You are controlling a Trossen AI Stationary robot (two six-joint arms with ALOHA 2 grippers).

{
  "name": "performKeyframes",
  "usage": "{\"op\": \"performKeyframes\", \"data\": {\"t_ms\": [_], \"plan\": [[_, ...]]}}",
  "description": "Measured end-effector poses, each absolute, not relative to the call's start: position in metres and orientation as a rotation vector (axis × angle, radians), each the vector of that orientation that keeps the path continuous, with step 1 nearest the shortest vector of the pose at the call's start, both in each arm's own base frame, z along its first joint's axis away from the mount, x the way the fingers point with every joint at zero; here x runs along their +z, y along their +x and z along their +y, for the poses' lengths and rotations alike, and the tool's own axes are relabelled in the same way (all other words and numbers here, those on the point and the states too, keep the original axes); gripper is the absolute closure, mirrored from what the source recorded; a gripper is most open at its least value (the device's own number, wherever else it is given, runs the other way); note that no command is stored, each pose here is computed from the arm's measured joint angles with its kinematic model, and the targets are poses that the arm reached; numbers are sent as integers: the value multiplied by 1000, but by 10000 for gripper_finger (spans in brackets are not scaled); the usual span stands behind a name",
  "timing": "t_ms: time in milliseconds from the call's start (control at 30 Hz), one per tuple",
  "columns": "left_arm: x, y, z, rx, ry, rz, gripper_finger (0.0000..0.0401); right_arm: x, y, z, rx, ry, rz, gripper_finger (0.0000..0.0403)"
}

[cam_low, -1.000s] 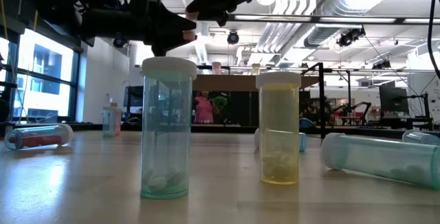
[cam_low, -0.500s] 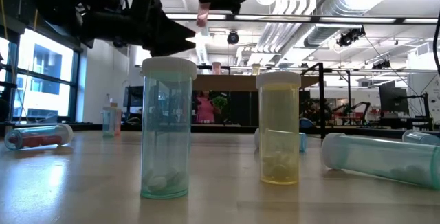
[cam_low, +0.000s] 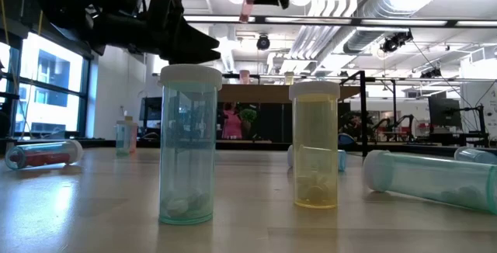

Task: Pick and place medicine bottles onto shelf by color
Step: Align the pink pill bottle with the pink bottle on the shelf

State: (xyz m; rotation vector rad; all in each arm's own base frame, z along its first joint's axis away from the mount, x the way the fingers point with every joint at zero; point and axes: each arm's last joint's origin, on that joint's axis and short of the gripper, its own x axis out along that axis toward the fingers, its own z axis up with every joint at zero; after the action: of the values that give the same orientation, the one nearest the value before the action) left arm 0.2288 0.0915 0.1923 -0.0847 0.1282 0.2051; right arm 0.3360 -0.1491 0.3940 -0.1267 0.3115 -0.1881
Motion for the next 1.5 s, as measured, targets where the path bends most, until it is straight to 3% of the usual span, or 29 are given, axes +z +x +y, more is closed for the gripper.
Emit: {"op": "performKeyframes", "data": {"t_ms": [167,700,1500], "plan": [[192,229,91,205,-82,128,187,392,332,-169,-242,-105,299,270],[191,229,91,206,-83,140,187,312,373,-183,-218,68,565,270],[187,228,91,208,-100,186,187,303,375,-147,-188,67,730,270]]}}
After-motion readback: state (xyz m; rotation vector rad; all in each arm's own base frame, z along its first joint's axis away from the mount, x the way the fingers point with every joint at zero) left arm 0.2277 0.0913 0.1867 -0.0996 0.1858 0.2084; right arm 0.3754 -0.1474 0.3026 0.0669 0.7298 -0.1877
